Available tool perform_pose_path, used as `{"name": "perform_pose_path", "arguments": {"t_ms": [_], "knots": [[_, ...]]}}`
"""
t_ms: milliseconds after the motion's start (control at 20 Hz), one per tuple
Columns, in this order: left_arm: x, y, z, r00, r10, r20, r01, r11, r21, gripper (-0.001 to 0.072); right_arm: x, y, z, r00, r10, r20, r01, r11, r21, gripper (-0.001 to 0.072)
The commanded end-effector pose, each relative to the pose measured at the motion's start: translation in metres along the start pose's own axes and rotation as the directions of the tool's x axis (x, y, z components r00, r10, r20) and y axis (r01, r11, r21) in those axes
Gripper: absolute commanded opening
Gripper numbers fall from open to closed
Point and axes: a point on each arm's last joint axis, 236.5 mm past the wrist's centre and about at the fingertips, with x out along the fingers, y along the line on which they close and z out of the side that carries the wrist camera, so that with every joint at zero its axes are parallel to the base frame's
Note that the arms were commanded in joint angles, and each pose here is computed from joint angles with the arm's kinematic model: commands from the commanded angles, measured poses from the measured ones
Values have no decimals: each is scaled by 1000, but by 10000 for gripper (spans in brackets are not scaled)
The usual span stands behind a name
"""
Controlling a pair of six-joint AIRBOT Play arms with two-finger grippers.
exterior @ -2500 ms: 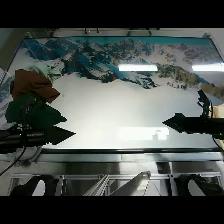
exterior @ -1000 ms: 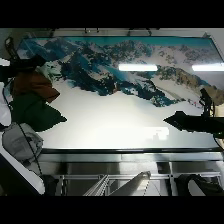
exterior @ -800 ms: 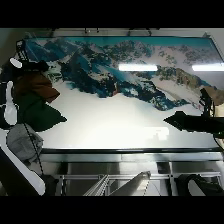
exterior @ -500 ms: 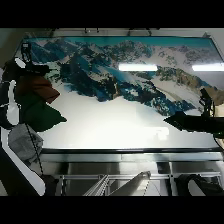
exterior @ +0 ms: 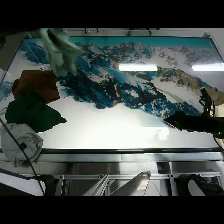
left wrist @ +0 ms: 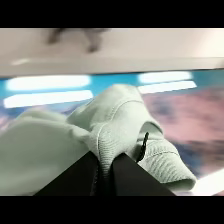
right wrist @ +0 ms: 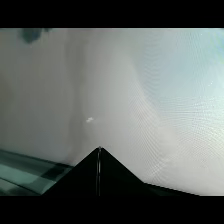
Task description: Fold the shirts.
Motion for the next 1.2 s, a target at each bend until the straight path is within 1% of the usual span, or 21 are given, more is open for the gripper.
{"name": "perform_pose_path", "arguments": {"t_ms": [0,100,150,200,250,350,450,500,550,600,650,750,850,900,1000,1150], "knots": [[-58,-168,26,899,-437,-9,437,899,34,28,0,0,0,1000,0,1,0,1000,0,26],[-70,-211,-2,830,-542,-130,541,840,-45,29,0,2,-6,1000,8,-26,-8,1000,0,26],[-72,-225,-17,795,-578,-187,571,816,-93,20,0,3,-9,999,11,-36,-11,1000,0,26],[-68,-232,-33,776,-587,-231,571,809,-139,24,-1,4,-13,998,16,-54,-16,1000,0,26],[-61,-232,-50,768,-578,-276,552,816,-175,157,-1,5,-17,997,21,-73,-21,1000,-1,26],[-44,-219,-92,765,-524,-374,462,851,-249,718,-2,7,-24,995,29,-99,-29,1000,1,29],[-39,-203,-125,744,-495,-449,380,866,-325,712,-2,8,-30,992,36,-124,-36,999,1,39],[-40,-193,-140,730,-486,-481,341,868,-361,711,-3,9,-31,991,38,-132,-38,999,2,178],[-44,-184,-157,706,-483,-517,307,868,-391,712,-3,9,-31,991,38,-131,-39,999,1,453],[-47,-175,-174,685,-479,-549,275,868,-413,712,-2,9,-31,991,39,-131,-39,999,2,566],[-49,-161,-191,672,-460,-580,227,874,-429,711,-2,10,-31,991,43,-130,-43,999,2,570],[-50,-125,-225,667,-390,-635,108,894,-436,712,2,23,-29,987,93,-127,-98,995,-31,571],[-48,-87,-255,685,-311,-659,-11,900,-437,711,21,38,-34,979,132,-152,-140,989,-45,571],[-46,-66,-266,707,-271,-653,-70,892,-446,710,36,44,-39,975,139,-171,-148,988,-43,571],[-41,-31,-287,735,-221,-641,-150,869,-472,710,73,56,-58,962,146,-230,-156,988,-24,571],[-33,0,-330,702,-239,-671,-219,824,-522,710,129,72,-102,926,171,-336,-159,985,63,571]]}}
